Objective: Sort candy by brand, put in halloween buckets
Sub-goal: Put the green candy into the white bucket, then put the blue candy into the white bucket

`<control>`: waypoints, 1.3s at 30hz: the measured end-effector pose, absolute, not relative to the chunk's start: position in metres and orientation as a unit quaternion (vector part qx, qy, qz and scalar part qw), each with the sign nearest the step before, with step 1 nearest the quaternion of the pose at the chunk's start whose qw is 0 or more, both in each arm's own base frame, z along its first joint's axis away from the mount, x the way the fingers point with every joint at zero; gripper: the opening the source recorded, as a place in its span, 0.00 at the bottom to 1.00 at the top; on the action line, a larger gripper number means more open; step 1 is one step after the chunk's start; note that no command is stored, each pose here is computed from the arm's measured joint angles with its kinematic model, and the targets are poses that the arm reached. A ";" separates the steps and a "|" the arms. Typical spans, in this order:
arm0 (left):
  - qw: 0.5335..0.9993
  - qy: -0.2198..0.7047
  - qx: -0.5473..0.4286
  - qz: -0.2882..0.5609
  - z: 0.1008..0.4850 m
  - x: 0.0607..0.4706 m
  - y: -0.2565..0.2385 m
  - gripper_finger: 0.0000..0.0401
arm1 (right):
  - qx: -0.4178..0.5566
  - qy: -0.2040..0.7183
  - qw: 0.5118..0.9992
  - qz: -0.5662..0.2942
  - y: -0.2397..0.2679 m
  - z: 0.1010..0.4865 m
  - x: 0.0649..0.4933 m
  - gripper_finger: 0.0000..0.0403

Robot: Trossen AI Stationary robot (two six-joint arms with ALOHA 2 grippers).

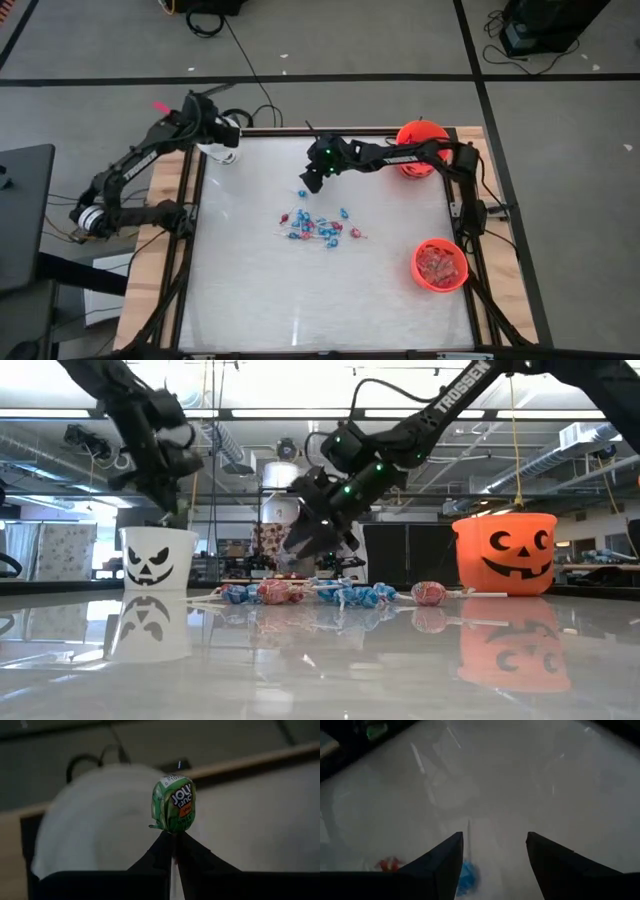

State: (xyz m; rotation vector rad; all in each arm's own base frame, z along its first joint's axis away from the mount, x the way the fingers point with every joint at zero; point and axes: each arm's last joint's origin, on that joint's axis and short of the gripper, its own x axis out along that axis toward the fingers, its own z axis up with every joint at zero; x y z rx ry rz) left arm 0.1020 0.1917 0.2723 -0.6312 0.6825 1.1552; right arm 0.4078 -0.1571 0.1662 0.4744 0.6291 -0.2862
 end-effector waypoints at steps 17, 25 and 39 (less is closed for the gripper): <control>0.632 0.417 -0.326 0.566 0.227 0.121 0.218 0.14 | 0.114 0.366 0.922 -0.059 -0.140 0.143 0.413 0.57; 0.680 0.416 -0.359 0.485 0.224 0.127 0.218 0.38 | 0.078 0.382 0.920 -0.042 -0.138 0.141 0.411 0.59; 0.774 0.354 -0.403 0.336 0.231 0.155 0.212 0.48 | 0.035 0.386 0.922 -0.004 -0.110 0.140 0.420 0.62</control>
